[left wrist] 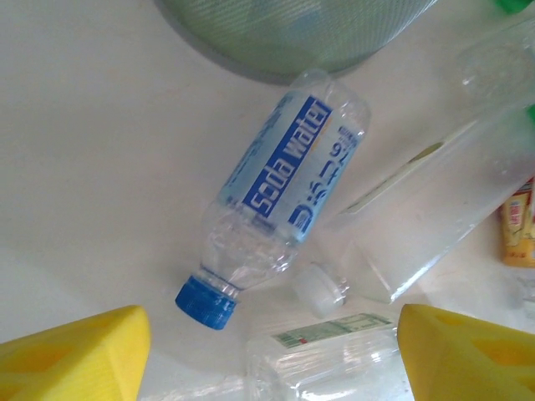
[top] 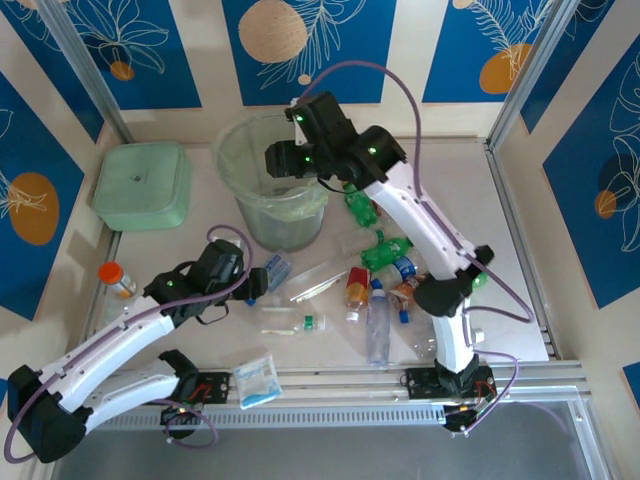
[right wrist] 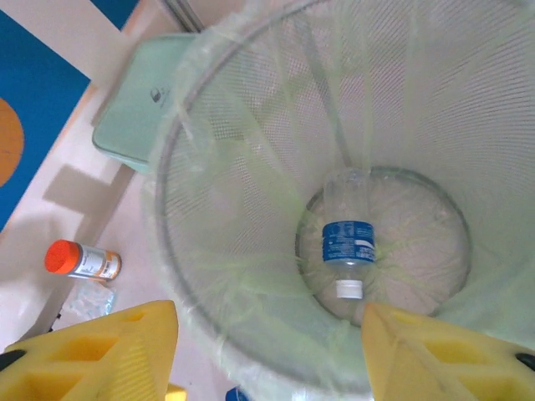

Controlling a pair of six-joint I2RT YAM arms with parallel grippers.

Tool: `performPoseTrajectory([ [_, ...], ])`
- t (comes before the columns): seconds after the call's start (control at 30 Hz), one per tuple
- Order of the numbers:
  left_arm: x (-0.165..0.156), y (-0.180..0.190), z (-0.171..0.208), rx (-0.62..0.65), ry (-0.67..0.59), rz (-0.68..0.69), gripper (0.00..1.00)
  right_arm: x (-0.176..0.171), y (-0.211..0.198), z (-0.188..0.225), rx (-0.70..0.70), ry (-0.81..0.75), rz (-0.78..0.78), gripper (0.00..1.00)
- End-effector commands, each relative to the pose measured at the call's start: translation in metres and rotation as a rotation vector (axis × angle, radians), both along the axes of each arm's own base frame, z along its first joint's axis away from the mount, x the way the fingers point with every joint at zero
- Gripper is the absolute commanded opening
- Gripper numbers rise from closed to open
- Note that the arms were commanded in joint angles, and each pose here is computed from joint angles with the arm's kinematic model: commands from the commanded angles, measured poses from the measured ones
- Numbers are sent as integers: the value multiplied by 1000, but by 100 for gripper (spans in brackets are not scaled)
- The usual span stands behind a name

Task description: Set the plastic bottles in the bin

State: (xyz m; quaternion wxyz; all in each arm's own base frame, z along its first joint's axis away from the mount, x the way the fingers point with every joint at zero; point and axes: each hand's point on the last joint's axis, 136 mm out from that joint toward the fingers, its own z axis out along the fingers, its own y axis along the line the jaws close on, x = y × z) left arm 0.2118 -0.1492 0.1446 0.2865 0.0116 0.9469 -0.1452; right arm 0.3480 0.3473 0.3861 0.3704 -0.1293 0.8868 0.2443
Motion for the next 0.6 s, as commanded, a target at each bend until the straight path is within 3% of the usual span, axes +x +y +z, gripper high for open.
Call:
performPoseTrajectory([
  [0.0, -7, 8, -17, 47, 49, 24, 76, -4, -42, 35, 10, -112, -111, 61],
  [0.17, -12, 2, -29, 22, 84, 1, 73, -23, -104, 42, 87, -127, -230, 66],
  [0.33, -16, -34, -17, -69, 55, -156, 74, -40, -184, 2, 112, -45, -417, 69],
  [0.43, -14, -53, -11, -32, 26, -240, 80, -50, -219, -36, 147, 51, -495, 69],
  [0.47, -12, -62, -12, -14, 24, -279, 93, -54, -227, -49, 150, 81, -514, 69],
  [0.5, -12, -71, -13, 2, 20, -319, 99, -59, -234, -63, 146, 109, -531, 69],
  [0.57, -9, -87, -16, 34, 6, -385, 99, -67, -244, -89, 128, 162, -556, 70],
])
